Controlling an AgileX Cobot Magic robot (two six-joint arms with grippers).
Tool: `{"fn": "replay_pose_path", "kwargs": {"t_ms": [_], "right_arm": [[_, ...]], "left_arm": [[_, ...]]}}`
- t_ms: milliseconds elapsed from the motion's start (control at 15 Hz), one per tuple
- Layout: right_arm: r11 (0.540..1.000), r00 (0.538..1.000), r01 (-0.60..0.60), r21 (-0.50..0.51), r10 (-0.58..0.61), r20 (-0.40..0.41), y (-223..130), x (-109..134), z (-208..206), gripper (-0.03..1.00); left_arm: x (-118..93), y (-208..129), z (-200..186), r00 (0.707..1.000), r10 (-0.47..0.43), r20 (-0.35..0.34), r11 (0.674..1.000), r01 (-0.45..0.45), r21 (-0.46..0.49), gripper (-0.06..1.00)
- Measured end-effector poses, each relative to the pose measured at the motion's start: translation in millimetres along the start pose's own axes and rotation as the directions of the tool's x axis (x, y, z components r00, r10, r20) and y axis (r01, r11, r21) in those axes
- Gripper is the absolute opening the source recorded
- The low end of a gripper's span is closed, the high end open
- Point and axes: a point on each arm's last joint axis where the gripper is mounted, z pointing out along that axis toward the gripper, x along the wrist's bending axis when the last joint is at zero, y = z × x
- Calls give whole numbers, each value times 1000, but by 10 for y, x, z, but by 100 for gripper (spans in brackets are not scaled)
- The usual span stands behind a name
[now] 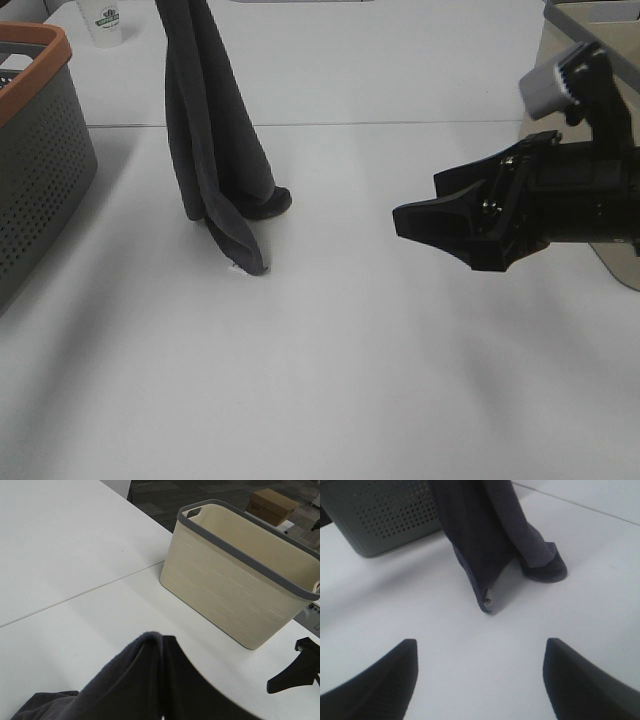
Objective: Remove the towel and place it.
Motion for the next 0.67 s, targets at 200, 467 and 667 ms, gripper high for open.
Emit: {"fn": "replay_pose_path", "kwargs": {"t_ms": [200,467,667], "right_arm": [[995,997,65,75,-62,-50,-63,22,288,70],[974,992,123,191,-127,10,207,203,947,70],[980,997,-59,190,49,57,281,132,1212,70]], "left_arm": [[0,0,0,1000,-1,0,1000,1,0,0],[0,-1,0,1000,-20,0,1000,20,1,0],[0,-1,0,1000,-20,0,1000,20,1,0]]}}
